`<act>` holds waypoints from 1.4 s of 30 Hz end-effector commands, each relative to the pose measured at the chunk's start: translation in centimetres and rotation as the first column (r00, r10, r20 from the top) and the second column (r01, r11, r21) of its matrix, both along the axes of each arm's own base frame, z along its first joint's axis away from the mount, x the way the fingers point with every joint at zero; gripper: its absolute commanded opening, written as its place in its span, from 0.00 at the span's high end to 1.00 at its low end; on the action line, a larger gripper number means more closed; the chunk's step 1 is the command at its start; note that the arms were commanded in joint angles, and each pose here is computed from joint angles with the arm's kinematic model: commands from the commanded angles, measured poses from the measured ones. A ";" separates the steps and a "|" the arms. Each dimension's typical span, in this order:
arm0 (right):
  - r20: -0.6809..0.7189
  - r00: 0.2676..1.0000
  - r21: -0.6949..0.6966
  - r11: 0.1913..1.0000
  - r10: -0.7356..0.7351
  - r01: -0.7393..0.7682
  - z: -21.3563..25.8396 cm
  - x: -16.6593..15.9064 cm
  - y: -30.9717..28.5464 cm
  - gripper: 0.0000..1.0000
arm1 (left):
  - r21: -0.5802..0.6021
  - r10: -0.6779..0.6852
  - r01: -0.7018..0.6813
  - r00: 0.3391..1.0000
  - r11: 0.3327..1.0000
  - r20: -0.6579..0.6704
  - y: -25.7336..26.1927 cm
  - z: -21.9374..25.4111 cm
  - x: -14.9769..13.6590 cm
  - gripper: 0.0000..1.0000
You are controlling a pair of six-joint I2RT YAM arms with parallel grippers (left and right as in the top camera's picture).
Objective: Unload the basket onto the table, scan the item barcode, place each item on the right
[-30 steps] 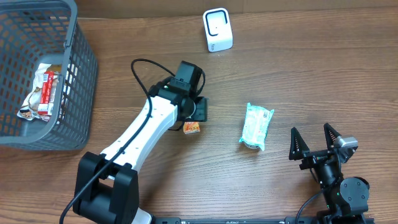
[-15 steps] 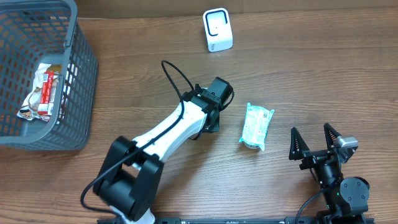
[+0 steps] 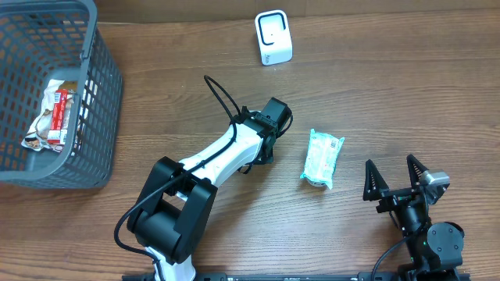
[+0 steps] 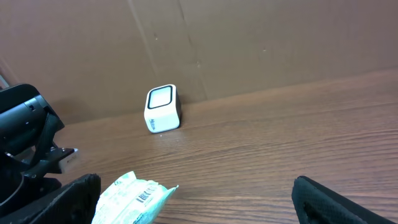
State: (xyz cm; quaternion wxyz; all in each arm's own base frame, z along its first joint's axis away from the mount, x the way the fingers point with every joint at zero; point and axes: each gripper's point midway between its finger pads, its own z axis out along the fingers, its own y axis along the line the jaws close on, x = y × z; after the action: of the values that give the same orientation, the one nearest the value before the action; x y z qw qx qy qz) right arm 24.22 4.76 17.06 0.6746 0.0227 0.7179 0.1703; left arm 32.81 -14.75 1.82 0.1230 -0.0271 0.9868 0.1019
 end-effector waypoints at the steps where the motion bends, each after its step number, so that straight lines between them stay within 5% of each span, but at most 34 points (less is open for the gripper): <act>1: -0.007 1.000 0.002 1.000 -0.010 0.010 -0.4 0.1 -0.2 0.00 | 0.028 0.022 -0.022 1.000 0.999 -0.016 0.4 -1.2 -0.2 0.69; 6: -0.007 1.000 0.002 1.000 -0.010 0.010 -0.4 0.1 -0.2 0.00 | 0.061 0.023 -0.019 0.998 0.998 -0.066 0.8 -3.0 -0.8 0.71; 10: -0.007 1.000 0.002 1.000 -0.010 0.010 -0.4 0.1 -0.2 0.00 | 0.077 0.008 -0.001 0.996 0.997 -0.089 1.1 -2.9 -1.1 0.96; 19: -0.007 1.000 0.002 1.000 -0.010 0.010 -0.4 0.1 -0.2 0.00 | 0.007 0.025 -0.025 0.999 1.000 -0.045 0.1 1.2 0.9 0.96; 30: -0.007 1.000 0.002 1.000 -0.010 0.010 -0.4 0.1 -0.2 0.00 | -0.305 -0.030 0.005 0.997 0.952 -0.078 -2.9 4.1 1.2 0.96; 36: -0.007 1.000 0.002 1.000 -0.010 0.010 -0.4 0.1 -0.2 0.00 | -0.554 -0.208 0.157 0.978 0.817 -0.030 -6.4 5.4 2.3 0.96; 42: -0.007 1.000 0.002 1.000 -0.010 0.010 -0.4 0.1 -0.2 0.00 | -0.662 -0.249 0.200 0.968 0.722 0.021 -7.7 6.2 3.0 0.96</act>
State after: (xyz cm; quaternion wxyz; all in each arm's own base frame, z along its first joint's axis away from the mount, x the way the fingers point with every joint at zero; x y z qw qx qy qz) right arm 24.22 4.77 17.07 0.6747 0.0225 0.7177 0.1705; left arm 36.35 -20.75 6.23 0.0842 0.0174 0.9753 -0.2033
